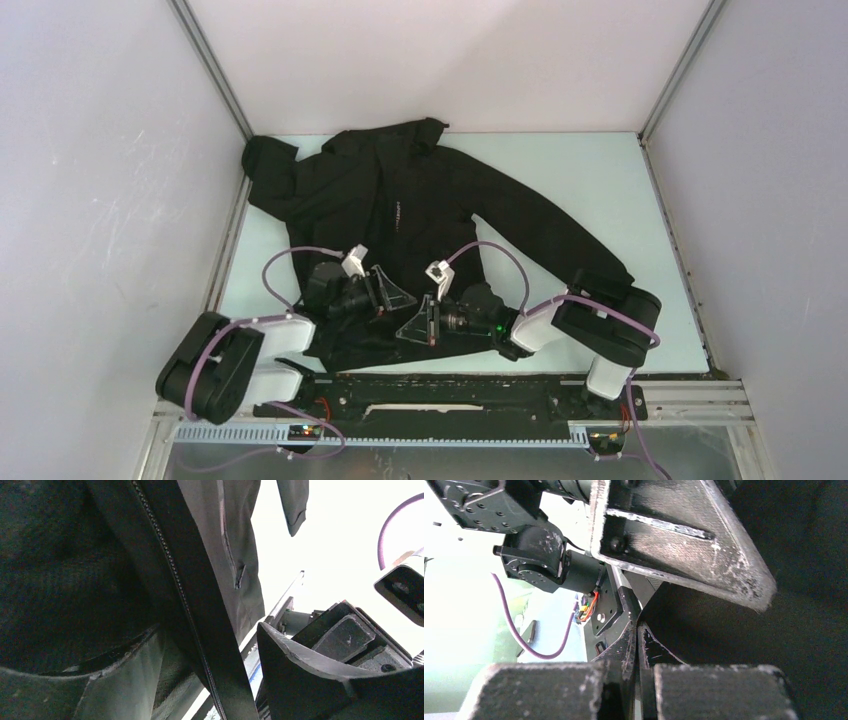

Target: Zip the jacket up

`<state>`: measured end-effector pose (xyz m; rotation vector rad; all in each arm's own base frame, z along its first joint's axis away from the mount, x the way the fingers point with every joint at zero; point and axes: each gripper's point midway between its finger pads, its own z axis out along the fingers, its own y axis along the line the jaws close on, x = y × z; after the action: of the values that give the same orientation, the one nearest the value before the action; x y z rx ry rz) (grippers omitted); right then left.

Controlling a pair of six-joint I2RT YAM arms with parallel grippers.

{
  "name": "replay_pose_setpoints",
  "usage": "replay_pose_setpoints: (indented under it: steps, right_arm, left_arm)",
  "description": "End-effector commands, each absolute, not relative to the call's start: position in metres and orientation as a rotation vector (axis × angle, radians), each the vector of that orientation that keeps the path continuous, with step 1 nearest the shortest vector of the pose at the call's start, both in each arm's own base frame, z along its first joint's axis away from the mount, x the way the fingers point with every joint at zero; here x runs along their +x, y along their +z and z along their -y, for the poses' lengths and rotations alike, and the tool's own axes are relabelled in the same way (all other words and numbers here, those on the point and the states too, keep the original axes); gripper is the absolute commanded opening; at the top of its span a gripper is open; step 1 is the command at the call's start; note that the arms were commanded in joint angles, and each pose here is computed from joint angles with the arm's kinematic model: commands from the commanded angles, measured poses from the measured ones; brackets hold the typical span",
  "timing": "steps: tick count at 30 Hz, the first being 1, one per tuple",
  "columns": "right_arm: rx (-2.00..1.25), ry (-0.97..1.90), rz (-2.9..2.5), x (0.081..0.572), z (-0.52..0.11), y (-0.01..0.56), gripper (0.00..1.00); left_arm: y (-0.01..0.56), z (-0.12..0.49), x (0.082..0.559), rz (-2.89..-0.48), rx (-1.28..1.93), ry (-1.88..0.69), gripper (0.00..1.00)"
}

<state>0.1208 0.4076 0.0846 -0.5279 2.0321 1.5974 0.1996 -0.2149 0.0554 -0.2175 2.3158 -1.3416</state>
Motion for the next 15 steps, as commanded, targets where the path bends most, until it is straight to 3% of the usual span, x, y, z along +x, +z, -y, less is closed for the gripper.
replay_pose_setpoints:
  steps: [1,6,15]
  right_arm:
    - [-0.546,1.690,-1.920,0.117,-0.410,0.108,0.00]
    - [-0.551,1.713,-1.908,0.114,-0.410,0.109,0.00]
    - [-0.533,1.714,-1.900,0.115,-0.402,0.109,0.00]
  left_arm:
    - [0.086,0.239,0.209,-2.170,-0.141,-1.517,0.69]
    - [0.093,0.258,0.215,-2.127,-0.116,-1.599,0.60]
    - [0.086,0.269,0.223,-2.138,-0.122,-1.636,0.56]
